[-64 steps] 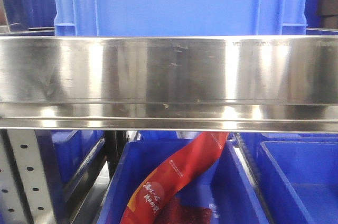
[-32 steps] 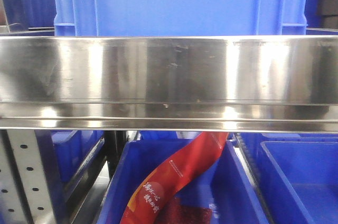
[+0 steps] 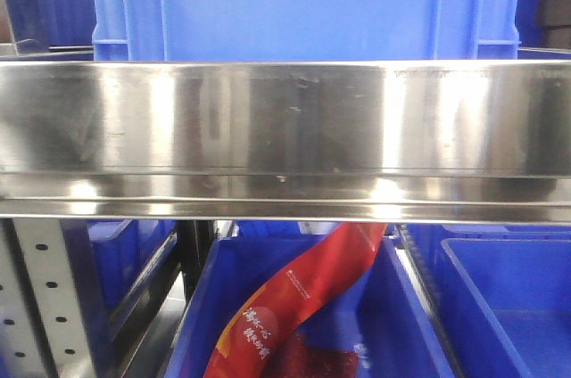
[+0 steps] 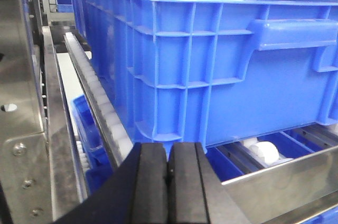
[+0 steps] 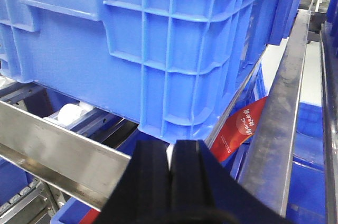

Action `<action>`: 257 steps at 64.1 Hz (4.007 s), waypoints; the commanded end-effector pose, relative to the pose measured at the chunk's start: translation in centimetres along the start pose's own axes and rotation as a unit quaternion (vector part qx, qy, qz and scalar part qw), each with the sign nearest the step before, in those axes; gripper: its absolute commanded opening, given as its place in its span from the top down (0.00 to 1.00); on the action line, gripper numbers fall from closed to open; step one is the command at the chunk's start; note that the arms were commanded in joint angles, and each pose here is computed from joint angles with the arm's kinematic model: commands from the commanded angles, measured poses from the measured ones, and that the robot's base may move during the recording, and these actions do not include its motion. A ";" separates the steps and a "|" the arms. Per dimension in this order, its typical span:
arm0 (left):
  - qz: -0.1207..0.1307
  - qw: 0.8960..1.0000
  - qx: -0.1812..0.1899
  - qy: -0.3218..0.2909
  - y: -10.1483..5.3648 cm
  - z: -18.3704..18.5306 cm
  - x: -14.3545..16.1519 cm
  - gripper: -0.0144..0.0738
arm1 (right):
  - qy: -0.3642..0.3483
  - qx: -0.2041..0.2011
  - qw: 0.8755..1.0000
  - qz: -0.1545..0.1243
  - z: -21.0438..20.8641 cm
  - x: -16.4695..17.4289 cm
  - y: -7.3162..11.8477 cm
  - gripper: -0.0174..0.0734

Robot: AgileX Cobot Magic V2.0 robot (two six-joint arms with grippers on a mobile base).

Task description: Grab block from conveyor and place in blue bin

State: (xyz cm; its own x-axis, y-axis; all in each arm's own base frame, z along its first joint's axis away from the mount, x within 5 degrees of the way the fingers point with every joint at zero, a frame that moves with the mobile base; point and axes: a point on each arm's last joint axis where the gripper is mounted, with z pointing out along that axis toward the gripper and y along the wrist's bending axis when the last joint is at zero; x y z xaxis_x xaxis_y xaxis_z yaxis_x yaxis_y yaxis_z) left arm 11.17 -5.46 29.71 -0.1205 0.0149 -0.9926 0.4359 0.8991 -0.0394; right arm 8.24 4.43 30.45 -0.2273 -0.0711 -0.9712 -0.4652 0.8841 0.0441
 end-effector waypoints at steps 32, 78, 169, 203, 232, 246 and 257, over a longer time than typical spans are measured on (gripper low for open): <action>0.042 0.975 -0.197 -0.090 2.6 -6.1 7.4 0.96 | -0.015 0.002 1.000 -0.006 -0.1 -0.2 0.0 0.98; 0.041 0.968 -0.230 -0.092 2.9 -6.4 9.2 0.96 | -0.014 0.001 1.000 -0.006 -0.1 -0.2 0.0 0.98; 0.041 0.968 -0.230 -0.092 2.9 -6.4 9.2 0.96 | -0.148 0.228 0.962 0.015 -2.0 10.1 -3.0 0.98; 0.041 0.968 -0.230 -0.092 2.9 -6.4 9.2 0.96 | -0.145 0.228 0.963 0.010 -2.0 10.1 -3.0 0.98; 0.041 0.968 -0.230 -0.092 2.9 -6.4 9.2 0.96 | -0.145 0.228 0.963 0.010 -2.0 10.1 -3.0 0.98; 0.041 0.968 -0.230 -0.092 2.9 -6.4 9.2 0.96 | -0.145 0.228 0.963 0.010 -2.0 10.1 -3.0 0.98; 0.041 0.968 -0.230 -0.092 2.9 -6.4 9.2 0.96 | -0.146 0.228 0.963 0.010 -2.0 10.1 -3.0 0.98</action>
State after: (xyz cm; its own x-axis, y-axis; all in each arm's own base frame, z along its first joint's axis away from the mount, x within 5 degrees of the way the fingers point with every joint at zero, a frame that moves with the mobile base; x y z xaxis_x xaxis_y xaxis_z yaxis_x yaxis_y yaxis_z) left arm 5.69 0.01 21.04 0.0575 0.0578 -0.9967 -0.0052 0.9983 0.0576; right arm 5.66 0.19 20.79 0.0223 0.0273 -0.9994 -0.0315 0.9992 0.0266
